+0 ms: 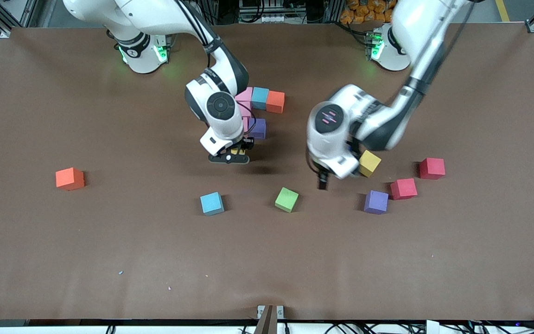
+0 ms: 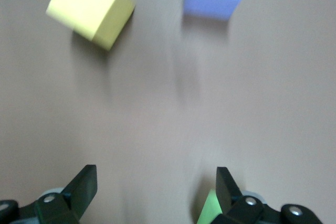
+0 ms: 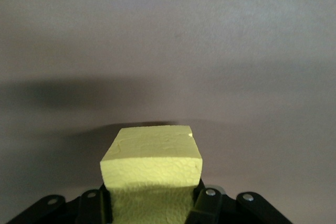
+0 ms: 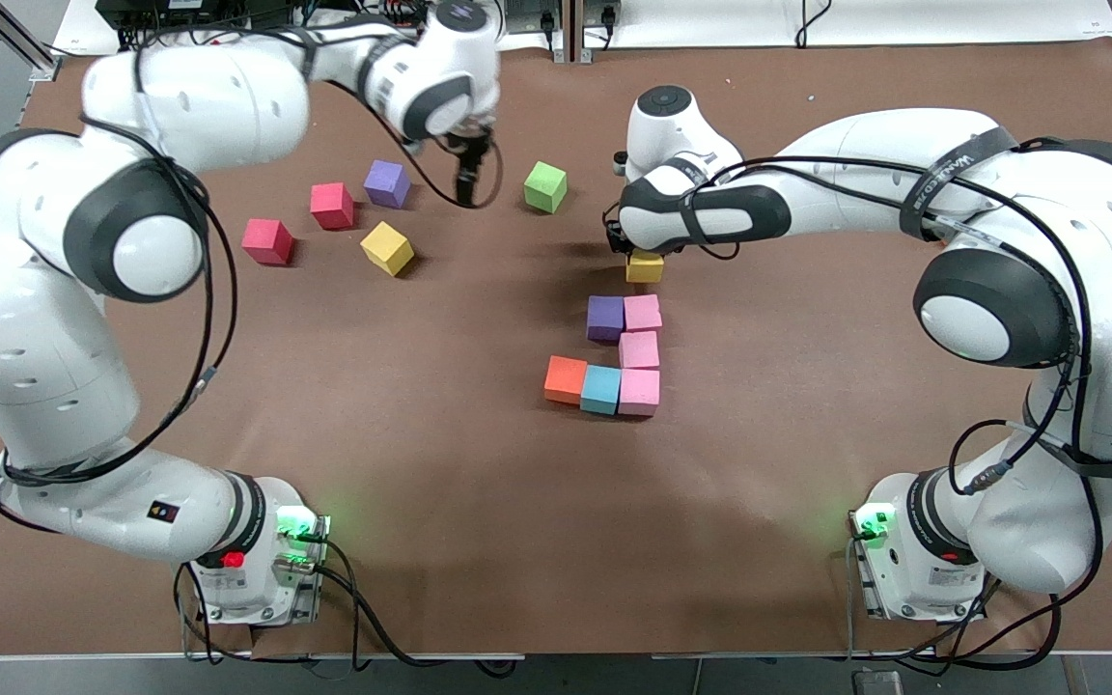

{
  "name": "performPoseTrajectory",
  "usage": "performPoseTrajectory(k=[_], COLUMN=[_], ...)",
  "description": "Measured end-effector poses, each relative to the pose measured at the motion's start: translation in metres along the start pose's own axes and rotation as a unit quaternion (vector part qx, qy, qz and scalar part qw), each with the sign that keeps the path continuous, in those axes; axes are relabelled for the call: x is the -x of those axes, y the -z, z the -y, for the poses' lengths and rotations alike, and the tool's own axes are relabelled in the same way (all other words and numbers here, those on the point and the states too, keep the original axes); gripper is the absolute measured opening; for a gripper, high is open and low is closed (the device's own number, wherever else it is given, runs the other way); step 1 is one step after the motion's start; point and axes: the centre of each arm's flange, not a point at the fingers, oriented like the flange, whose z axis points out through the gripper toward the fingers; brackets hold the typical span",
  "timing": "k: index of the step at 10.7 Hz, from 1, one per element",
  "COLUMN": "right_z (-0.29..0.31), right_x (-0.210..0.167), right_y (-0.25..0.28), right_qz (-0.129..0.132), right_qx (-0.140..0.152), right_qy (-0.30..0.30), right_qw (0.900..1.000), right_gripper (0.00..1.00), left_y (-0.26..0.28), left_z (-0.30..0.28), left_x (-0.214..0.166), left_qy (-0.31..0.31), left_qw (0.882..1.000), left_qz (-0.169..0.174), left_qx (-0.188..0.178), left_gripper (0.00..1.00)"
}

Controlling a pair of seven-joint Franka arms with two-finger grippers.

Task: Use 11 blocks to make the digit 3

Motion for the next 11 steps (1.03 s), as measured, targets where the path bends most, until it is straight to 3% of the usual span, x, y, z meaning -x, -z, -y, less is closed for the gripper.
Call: performPoseTrajectory(k=[3,7,11], right_z=[0.008,0.002,0.001], right_x=[0.016,0.024,0.030], right_y=[-0.012,-0.022,-0.024], right_qz=[-0.019,-0.018,-0.017], right_qx=[-0.014,-0.009,-0.007], right_qy=[-0.007,-0.005,-0.009], right_qw=[1.000,1.000,1.000], right_gripper=[0.53,0.53,0.53], left_y=[-0.023,-0.056,-0.085], left_z=[0.006,0.054,0.072], left_x=[-0.063,-0.139,-0.167], left_qy=[-0.046,-0.136,-0.183], left_qw=[0.999,0.990,0.983], left_qz=[-0.001,-0.007,0.012], left_qx=[-0.009,-0.026,-0.008], left_gripper=[1.00,1.00,1.00])
